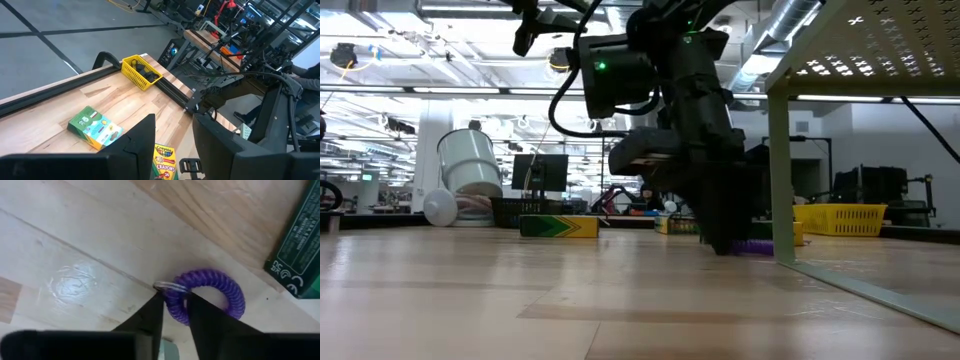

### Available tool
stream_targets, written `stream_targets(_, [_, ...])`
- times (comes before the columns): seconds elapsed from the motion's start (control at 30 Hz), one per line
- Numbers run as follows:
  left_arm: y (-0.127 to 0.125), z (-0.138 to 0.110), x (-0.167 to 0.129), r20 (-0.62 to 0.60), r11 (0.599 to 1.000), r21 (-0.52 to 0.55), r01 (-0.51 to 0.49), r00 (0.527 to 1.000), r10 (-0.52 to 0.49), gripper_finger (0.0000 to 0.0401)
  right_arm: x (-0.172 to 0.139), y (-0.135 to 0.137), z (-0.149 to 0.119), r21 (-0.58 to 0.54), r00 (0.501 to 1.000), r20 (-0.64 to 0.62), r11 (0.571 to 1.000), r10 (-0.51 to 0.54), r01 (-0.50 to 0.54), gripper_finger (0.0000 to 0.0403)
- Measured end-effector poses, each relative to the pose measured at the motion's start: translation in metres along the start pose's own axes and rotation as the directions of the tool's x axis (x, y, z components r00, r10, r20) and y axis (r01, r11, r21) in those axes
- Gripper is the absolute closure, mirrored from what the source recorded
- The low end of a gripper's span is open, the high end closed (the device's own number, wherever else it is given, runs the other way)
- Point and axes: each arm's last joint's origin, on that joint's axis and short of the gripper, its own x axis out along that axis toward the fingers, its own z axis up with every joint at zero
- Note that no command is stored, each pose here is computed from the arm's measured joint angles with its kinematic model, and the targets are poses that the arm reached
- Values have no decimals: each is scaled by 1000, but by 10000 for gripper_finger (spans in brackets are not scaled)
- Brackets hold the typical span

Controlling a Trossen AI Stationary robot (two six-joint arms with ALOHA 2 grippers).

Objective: Pick & Place Office Desk Supplies
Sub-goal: Put the purple spring keychain into the black bin

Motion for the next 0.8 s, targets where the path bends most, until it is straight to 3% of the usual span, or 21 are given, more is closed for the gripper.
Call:
stream_targets(0.17, [0, 0, 0, -4, 1000, 0, 7, 1000, -7, 275, -1, -1, 0, -19, 1000, 9, 1000, -6, 6, 372])
stream_targets(0.3, [-2, -1, 0, -44, 998, 6, 67, 997, -67, 275, -13, -3, -4, -37, 999, 47, 999, 8, -7, 396])
stream_targets(0.43, [0, -6, -1, -102, 998, 10, 60, 993, -58, 275, -61, -15, -13, -44, 983, 151, 994, 103, -97, 397])
stream_targets(0.53, [3, -9, -5, -132, 999, 37, 26, 991, -21, 275, -105, -28, -23, -55, 941, 262, 977, 214, -207, 398])
stream_targets(0.6, [6, -12, -9, -171, 997, 71, 0, 985, 12, 275, -139, -39, -33, -92, 879, 350, 945, 325, -313, 399])
stream_targets(0.67, [6, -13, -8, -184, 996, 93, 16, 983, 1, 275, -174, -50, -44, -146, 785, 428, 891, 448, -429, 400])
stream_targets(0.8, [-1, -13, -7, -206, 986, 90, 141, 971, -120, 273, -231, -72, -61, -295, 544, 523, 739, 656, -606, 401])
